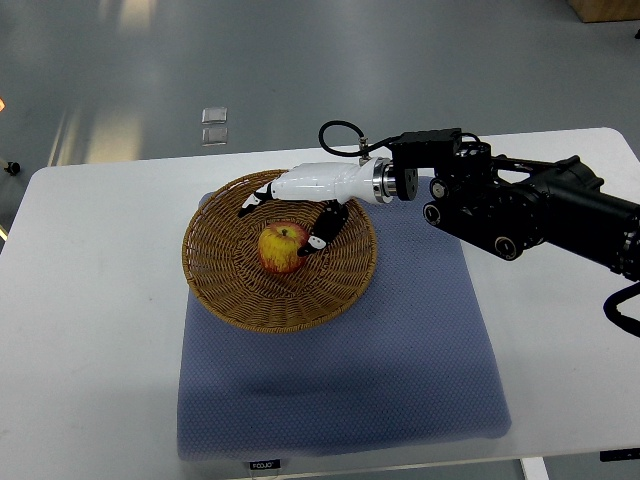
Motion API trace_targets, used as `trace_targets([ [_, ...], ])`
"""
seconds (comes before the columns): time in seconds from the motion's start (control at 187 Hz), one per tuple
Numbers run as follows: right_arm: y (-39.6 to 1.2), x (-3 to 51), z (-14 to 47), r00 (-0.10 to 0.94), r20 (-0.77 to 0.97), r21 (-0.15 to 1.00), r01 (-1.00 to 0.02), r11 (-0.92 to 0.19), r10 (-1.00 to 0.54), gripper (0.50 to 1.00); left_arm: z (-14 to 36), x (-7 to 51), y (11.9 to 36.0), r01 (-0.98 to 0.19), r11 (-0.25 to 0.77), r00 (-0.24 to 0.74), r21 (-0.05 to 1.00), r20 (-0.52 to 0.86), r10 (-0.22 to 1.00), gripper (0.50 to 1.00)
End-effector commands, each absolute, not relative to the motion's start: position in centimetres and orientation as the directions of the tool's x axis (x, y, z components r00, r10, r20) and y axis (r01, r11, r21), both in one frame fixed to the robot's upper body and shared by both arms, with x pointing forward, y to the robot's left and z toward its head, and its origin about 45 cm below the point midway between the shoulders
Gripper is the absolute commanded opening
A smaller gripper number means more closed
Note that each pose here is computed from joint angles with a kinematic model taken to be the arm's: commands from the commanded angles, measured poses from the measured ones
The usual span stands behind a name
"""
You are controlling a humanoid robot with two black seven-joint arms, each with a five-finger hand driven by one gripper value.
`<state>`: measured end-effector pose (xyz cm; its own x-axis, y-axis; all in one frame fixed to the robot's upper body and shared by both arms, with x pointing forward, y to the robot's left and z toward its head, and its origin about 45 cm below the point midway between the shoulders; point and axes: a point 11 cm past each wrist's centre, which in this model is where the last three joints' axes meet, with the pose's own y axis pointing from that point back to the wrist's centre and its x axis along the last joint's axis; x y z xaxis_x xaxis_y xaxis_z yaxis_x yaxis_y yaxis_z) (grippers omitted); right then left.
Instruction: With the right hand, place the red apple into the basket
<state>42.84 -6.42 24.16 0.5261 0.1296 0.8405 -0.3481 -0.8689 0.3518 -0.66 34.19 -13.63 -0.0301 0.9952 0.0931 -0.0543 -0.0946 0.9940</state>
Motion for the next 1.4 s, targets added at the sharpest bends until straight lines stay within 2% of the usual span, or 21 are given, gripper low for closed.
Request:
trace_targets([
  [0.0,-6.5,43.0,24.4,0.523,0.843,0.348,-0.353,-0.868,0.126,0.889,-13.6,-0.7,34.2,-0.054,-0.095,-0.029,0.994,0.093,0.995,1.000],
  [0.096,-7.1,43.5,25.0,0.516,0.849,0.338,-0.368,-0.866,0.112,0.897,-13.6,-0.7,34.2,-0.054,-0.095,-0.029,0.994,0.093,0.995,1.000],
  [0.198,-7.7,44.5,27.0,0.490,0.871,0.259,-0.415,-0.872,0.025,0.911,-13.6,-0.7,34.1,-0.055,-0.093,-0.031,0.994,0.092,0.995,1.000],
  [0.348,-9.3,45.6,28.6,0.477,0.878,0.213,-0.462,-0.861,-0.039,0.913,-13.6,-0.7,34.2,-0.054,-0.095,-0.031,0.994,0.093,0.995,1.000],
  [0.354,-10.3,46.3,29.8,0.477,0.873,0.173,-0.491,-0.854,-0.097,0.913,-13.6,-0.7,34.2,-0.054,-0.095,-0.031,0.994,0.093,0.995,1.000],
  [0.386,-10.7,46.6,30.5,0.482,0.864,0.140,-0.508,-0.850,-0.146,0.913,-13.6,-0.7,34.2,-0.054,-0.095,-0.031,0.994,0.093,0.995,1.000],
  [0.434,-10.8,46.6,30.5,0.482,0.864,0.139,-0.508,-0.850,-0.147,0.913,-13.6,-0.7,34.2,-0.054,-0.095,-0.031,0.994,0.093,0.995,1.000],
  [0.439,-10.9,47.0,31.7,0.496,0.833,0.069,-0.531,-0.844,-0.244,0.913,-13.6,-0.7,34.2,-0.054,-0.095,-0.031,0.994,0.093,0.995,1.000],
  [0.514,-11.4,47.6,33.3,0.530,0.745,-0.042,-0.567,-0.822,-0.404,0.913,-13.6,-0.7,34.1,-0.055,-0.093,-0.031,0.994,0.092,0.995,1.000],
  [0.568,-11.4,47.6,33.3,0.530,0.745,-0.042,-0.568,-0.822,-0.404,0.913,-13.6,-0.7,34.1,-0.055,-0.093,-0.031,0.994,0.092,0.995,1.000],
  [0.573,-12.0,47.8,33.8,0.555,0.656,-0.112,-0.598,-0.794,-0.510,0.913,-13.6,-0.7,34.2,-0.054,-0.095,-0.031,0.994,0.093,0.995,1.000],
  [0.648,-13.1,48.3,33.8,0.581,0.515,-0.177,-0.647,-0.741,-0.630,0.913,-13.6,-0.7,34.2,-0.054,-0.095,-0.029,0.994,0.093,0.995,1.000],
  [0.696,-13.1,48.3,33.8,0.581,0.515,-0.177,-0.647,-0.741,-0.630,0.913,-13.6,-0.7,34.2,-0.054,-0.095,-0.029,0.994,0.093,0.995,1.000],
  [0.702,-13.5,48.5,33.3,0.589,0.432,-0.198,-0.677,-0.709,-0.683,0.913,-13.6,-0.7,34.2,-0.054,-0.095,-0.031,0.994,0.093,0.995,1.000],
  [0.713,-13.5,48.5,33.1,0.591,0.414,-0.201,-0.682,-0.703,-0.692,0.913,-13.6,-0.7,34.2,-0.054,-0.095,-0.031,0.994,0.093,0.995,1.000],
  [0.916,-15.4,48.7,30.8,0.567,0.161,-0.231,-0.774,-0.590,-0.808,0.913,-13.6,-0.7,34.2,-0.054,-0.095,-0.029,0.994,0.093,0.995,1.000],
  [1.034,-16.2,48.8,30.0,0.546,0.083,-0.231,-0.803,-0.549,-0.834,0.913,-13.6,-0.7,34.2,-0.054,-0.095,-0.031,0.994,0.093,0.995,1.000],
  [1.039,-16.8,48.8,29.2,0.526,0.013,-0.228,-0.827,-0.515,-0.850,0.913,-13.6,-0.7,34.2,-0.054,-0.095,-0.029,0.994,0.093,0.995,1.000],
  [1.205,-18.3,48.7,27.5,0.450,-0.205,-0.222,-0.886,-0.406,-0.869,0.913,-13.6,-0.7,34.2,-0.054,-0.095,-0.029,0.994,0.093,0.995,1.000],
  [1.302,-19.6,48.7,26.7,0.396,-0.304,-0.212,-0.915,-0.344,-0.867,0.913,-13.6,-0.7,34.2,-0.054,-0.095,-0.031,0.994,0.093,0.995,1.000],
  [1.393,-19.8,48.7,26.3,0.381,-0.329,-0.199,-0.923,-0.330,-0.864,0.913,-13.6,-0.7,34.2,-0.054,-0.095,-0.029,0.994,0.093,0.995,1.000],
])
